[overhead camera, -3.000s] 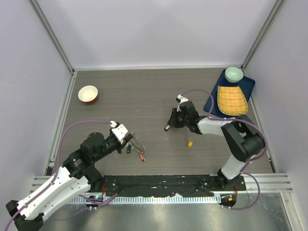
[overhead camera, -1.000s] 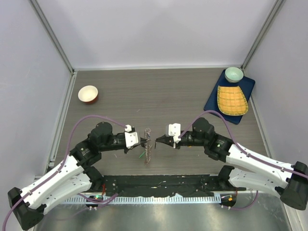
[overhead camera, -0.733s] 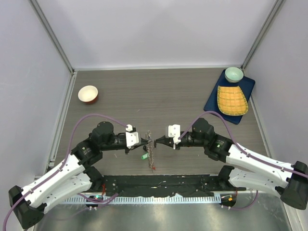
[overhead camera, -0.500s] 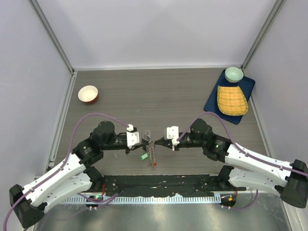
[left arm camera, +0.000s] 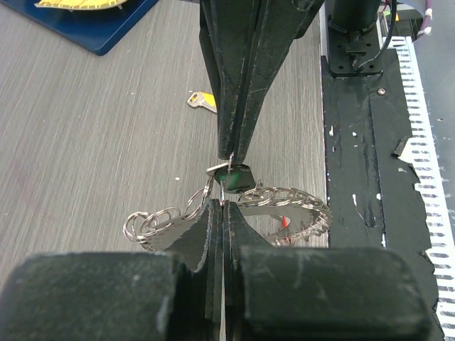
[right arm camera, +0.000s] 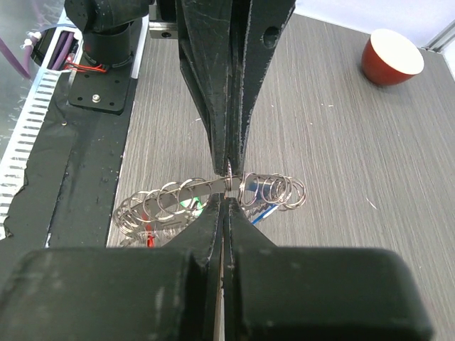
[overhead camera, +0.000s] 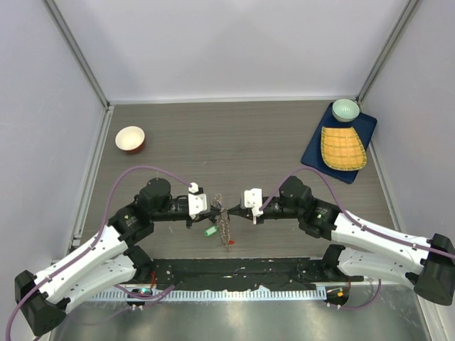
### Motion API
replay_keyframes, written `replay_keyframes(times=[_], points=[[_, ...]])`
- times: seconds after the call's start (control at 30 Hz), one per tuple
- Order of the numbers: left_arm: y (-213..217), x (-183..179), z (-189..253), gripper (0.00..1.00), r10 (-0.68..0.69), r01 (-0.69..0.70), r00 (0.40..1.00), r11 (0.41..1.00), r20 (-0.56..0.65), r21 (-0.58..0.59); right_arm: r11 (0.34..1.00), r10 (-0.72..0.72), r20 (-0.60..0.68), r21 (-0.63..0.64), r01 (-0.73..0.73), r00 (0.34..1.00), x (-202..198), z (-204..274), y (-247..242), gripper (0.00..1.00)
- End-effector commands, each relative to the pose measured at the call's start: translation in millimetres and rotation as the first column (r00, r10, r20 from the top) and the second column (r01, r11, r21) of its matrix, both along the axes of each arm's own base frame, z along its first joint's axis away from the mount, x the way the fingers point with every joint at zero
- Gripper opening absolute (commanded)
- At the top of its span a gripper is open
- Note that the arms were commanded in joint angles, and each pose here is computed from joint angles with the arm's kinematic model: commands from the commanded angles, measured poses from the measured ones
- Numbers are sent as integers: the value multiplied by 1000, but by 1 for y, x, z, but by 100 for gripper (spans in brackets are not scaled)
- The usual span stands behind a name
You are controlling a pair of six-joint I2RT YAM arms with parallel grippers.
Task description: Put the keys on the keyring
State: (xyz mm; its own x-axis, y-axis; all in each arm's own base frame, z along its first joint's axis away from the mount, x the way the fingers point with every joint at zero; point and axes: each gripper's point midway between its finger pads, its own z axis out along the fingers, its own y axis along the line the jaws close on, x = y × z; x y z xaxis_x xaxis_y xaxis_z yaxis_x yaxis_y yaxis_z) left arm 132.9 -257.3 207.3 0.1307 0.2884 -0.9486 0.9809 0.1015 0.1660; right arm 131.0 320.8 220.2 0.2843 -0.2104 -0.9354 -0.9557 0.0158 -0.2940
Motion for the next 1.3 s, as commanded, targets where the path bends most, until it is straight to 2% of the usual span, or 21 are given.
replay_keyframes(times=[0.0, 0.8, 1.27], points=[[-8, 1, 30, 0, -30, 36, 997, 996, 72, -84, 997, -20, 63, 70, 15, 998, 6, 26, 5, 1], [-9, 0, 31, 0, -40, 46, 997, 995, 67, -85, 998, 12, 56, 57, -15, 998, 2, 24, 10, 1], [-8, 2, 28, 0, -27, 32, 997, 996, 65, -78, 997, -18, 76, 82, 12, 997, 1, 31, 1, 1]])
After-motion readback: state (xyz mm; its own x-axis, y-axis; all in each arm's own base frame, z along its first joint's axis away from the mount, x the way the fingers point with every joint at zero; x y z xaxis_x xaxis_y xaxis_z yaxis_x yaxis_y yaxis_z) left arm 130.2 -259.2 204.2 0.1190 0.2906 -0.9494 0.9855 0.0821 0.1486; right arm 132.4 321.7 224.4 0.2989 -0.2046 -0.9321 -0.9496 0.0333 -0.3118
